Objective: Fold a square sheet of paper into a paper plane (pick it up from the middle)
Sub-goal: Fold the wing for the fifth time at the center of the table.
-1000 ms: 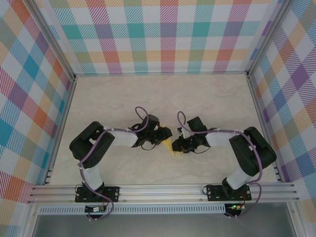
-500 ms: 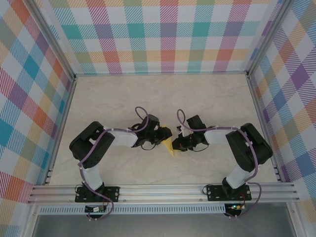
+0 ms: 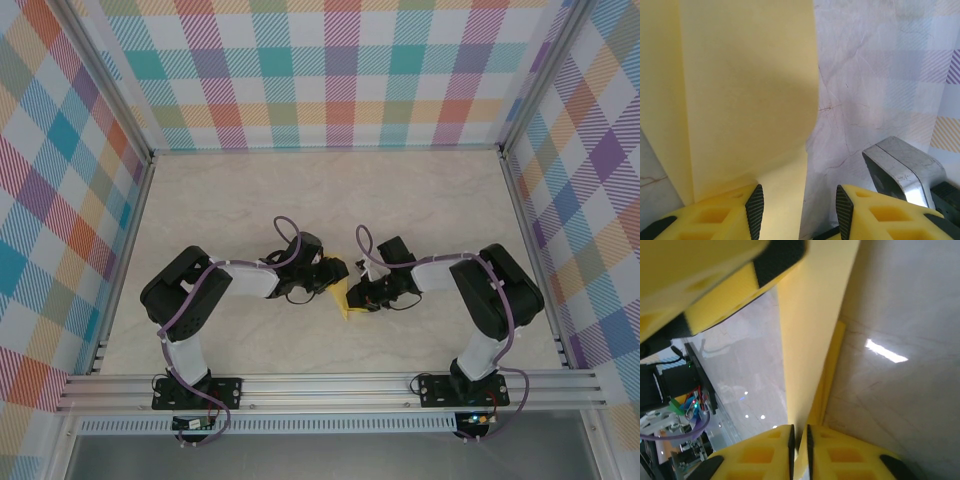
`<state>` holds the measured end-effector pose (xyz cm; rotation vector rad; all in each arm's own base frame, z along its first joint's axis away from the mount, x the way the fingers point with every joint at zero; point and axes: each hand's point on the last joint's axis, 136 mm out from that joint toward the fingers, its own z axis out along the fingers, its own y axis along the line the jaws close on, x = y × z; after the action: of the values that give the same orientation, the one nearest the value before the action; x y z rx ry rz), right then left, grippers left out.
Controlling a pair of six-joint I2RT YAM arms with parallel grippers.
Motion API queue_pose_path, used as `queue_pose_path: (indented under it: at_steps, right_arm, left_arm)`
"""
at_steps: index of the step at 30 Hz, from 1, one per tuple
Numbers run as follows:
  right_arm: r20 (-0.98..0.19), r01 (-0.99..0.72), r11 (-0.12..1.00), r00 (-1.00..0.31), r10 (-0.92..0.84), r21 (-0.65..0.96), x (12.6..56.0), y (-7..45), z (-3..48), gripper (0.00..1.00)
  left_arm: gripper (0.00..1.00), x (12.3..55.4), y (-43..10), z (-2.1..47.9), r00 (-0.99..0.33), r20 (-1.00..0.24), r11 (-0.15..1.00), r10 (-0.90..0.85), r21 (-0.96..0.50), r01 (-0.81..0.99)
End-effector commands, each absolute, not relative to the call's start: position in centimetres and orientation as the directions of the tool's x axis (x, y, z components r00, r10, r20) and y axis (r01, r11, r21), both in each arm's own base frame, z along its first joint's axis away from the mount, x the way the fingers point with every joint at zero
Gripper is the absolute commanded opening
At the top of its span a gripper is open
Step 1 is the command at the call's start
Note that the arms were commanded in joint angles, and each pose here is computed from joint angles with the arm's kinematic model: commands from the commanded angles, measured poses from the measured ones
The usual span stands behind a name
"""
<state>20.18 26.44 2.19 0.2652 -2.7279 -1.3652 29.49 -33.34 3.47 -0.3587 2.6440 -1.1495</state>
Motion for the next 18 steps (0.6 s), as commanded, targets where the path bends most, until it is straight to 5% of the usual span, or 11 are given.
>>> queue_pose_path:
  at_steps: [1, 7, 18]
  right_arm:
    - [0.013, -0.101, 0.57, -0.981, -0.192, 0.815, 19.7, 26.6, 3.6, 0.24]
    - [-0.012, -0.117, 0.589, -0.984, -0.179, 0.8, 20.1, 26.8, 3.8, 0.32]
    - [-0.012, -0.107, 0.626, -0.988, -0.154, 0.773, 19.4, 27.3, 3.0, 0.25]
  left_arm:
    - [0.45, 28.0, -31.3, 1.0, -0.943, -0.062, 0.719, -0.326, -0.664, -0.205]
    - [0.45, 28.2, -31.4, 1.4, -0.941, -0.064, 0.712, -0.332, -0.671, -0.206]
    - [0.45, 28.2, -31.2, 1.6, -0.934, -0.061, 0.701, -0.353, -0.678, -0.221]
